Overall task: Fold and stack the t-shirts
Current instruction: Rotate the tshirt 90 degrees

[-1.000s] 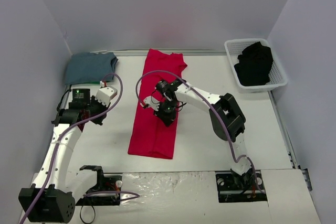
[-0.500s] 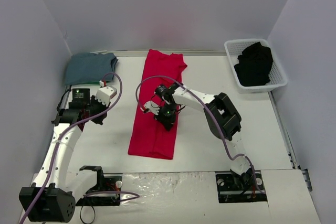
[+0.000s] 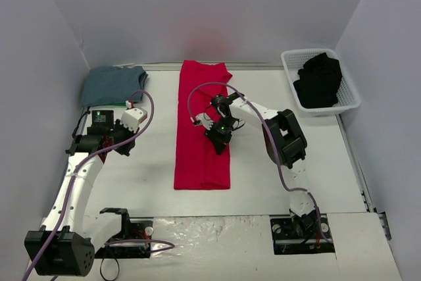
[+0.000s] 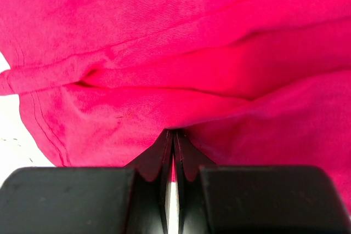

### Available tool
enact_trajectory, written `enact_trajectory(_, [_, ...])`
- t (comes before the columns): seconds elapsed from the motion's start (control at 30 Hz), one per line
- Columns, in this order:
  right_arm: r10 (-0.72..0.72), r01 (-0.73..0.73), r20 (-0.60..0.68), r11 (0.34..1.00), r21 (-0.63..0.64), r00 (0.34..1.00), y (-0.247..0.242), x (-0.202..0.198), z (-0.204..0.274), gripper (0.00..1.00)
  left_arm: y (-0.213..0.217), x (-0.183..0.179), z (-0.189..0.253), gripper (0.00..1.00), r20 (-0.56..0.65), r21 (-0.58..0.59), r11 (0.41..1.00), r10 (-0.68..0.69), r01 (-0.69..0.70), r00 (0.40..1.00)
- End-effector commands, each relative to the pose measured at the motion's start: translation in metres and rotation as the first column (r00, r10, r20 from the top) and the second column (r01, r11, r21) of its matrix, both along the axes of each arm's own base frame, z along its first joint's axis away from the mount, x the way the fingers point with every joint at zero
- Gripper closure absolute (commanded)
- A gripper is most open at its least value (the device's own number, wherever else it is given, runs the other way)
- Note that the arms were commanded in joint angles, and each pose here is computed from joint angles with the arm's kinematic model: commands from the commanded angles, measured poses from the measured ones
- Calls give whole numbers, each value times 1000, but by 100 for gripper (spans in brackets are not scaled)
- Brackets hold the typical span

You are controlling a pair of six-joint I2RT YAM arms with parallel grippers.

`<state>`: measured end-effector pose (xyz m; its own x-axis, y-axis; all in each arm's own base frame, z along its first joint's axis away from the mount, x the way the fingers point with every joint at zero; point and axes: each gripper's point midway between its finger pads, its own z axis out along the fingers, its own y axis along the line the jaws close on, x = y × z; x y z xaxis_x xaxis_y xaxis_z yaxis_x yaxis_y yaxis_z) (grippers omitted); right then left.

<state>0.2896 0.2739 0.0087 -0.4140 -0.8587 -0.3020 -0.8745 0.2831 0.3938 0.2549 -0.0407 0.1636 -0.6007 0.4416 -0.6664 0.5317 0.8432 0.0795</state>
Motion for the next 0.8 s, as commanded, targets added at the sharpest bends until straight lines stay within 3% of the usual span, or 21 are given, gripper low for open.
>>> enact_trajectory(0.0, [19, -4, 83, 984, -179, 996, -40, 26, -46, 100, -2, 5, 11, 98, 39, -24, 1000, 3, -2, 999])
enact_trajectory(0.5, [-27, 62, 192, 982, -181, 981, -33, 79, -38, 100, -1, 9, 6, 98, 16, -16, 1000, 9, -9, 1000])
enact_trajectory(0.77, [-36, 65, 198, 987, -146, 980, -43, 55, 10, 100, 0, 8, 7, 98, 21, -12, 1000, 7, -7, 1000])
